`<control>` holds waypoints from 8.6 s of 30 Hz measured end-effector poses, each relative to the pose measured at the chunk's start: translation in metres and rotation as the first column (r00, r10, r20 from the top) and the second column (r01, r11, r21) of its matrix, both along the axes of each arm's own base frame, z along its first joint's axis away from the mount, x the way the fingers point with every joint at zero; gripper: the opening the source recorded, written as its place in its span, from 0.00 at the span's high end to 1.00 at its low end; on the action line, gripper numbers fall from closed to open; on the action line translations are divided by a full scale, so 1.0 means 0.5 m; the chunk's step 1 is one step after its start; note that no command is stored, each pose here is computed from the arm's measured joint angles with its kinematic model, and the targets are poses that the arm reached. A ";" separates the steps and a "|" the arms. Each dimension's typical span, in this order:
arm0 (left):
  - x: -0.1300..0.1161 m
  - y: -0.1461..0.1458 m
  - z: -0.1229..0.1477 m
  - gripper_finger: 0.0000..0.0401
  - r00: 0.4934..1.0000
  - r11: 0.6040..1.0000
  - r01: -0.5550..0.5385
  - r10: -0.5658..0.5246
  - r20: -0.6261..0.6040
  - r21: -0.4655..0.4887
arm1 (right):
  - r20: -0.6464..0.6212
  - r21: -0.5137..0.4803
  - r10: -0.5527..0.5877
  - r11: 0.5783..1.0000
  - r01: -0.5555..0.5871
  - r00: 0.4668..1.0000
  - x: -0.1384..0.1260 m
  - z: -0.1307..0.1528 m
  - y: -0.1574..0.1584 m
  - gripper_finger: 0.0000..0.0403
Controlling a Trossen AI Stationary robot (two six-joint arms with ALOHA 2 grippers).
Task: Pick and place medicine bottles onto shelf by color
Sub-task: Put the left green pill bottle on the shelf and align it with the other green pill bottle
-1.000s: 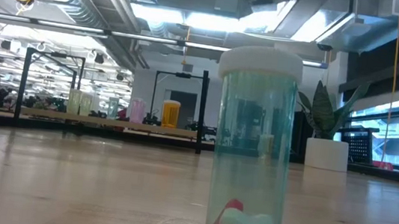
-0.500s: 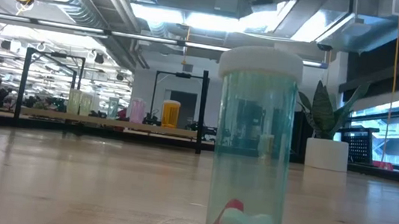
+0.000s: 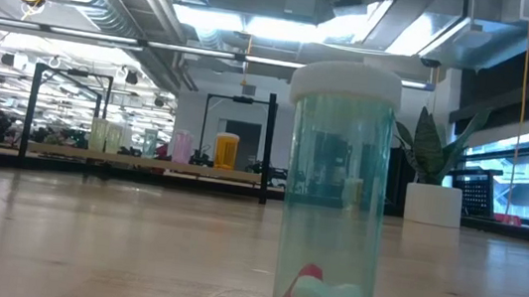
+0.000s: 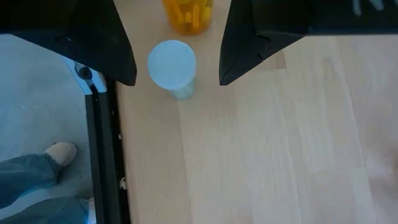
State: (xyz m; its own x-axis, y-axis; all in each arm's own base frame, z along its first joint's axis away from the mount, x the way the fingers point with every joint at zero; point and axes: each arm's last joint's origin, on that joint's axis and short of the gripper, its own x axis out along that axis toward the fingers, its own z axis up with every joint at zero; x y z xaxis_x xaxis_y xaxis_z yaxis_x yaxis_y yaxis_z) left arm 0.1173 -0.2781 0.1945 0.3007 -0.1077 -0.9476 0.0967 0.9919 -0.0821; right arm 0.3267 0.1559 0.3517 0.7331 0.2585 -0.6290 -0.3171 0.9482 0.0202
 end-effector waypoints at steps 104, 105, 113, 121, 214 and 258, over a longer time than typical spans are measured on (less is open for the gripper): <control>0.022 -0.020 -0.021 0.73 0.997 0.996 -0.075 0.075 0.000 -0.052 | -0.006 0.014 0.012 1.000 -0.012 1.000 0.000 0.000 0.001 0.43; 0.025 -0.019 -0.019 0.73 0.997 0.996 -0.079 0.079 -0.004 -0.052 | -0.005 0.013 0.011 1.000 -0.011 1.000 0.000 0.000 0.001 0.43; 0.049 -0.007 -0.012 0.73 0.993 0.990 -0.116 0.113 -0.042 -0.075 | -0.005 0.012 0.011 1.000 -0.011 1.000 0.000 0.000 0.001 0.43; 0.061 0.029 0.017 0.73 0.986 0.986 -0.160 0.157 -0.047 -0.050 | -0.005 0.013 0.011 1.000 -0.011 1.000 0.000 0.001 0.001 0.43; 0.184 0.884 0.107 0.73 0.504 0.484 -0.839 0.864 0.019 0.246 | 0.073 -0.145 -0.247 0.956 0.255 0.966 0.084 0.087 -0.454 0.43; 0.169 0.890 0.081 0.73 0.404 0.383 -0.907 0.908 0.107 0.177 | 0.085 -0.143 -0.249 0.955 0.259 0.965 0.085 0.089 -0.455 0.43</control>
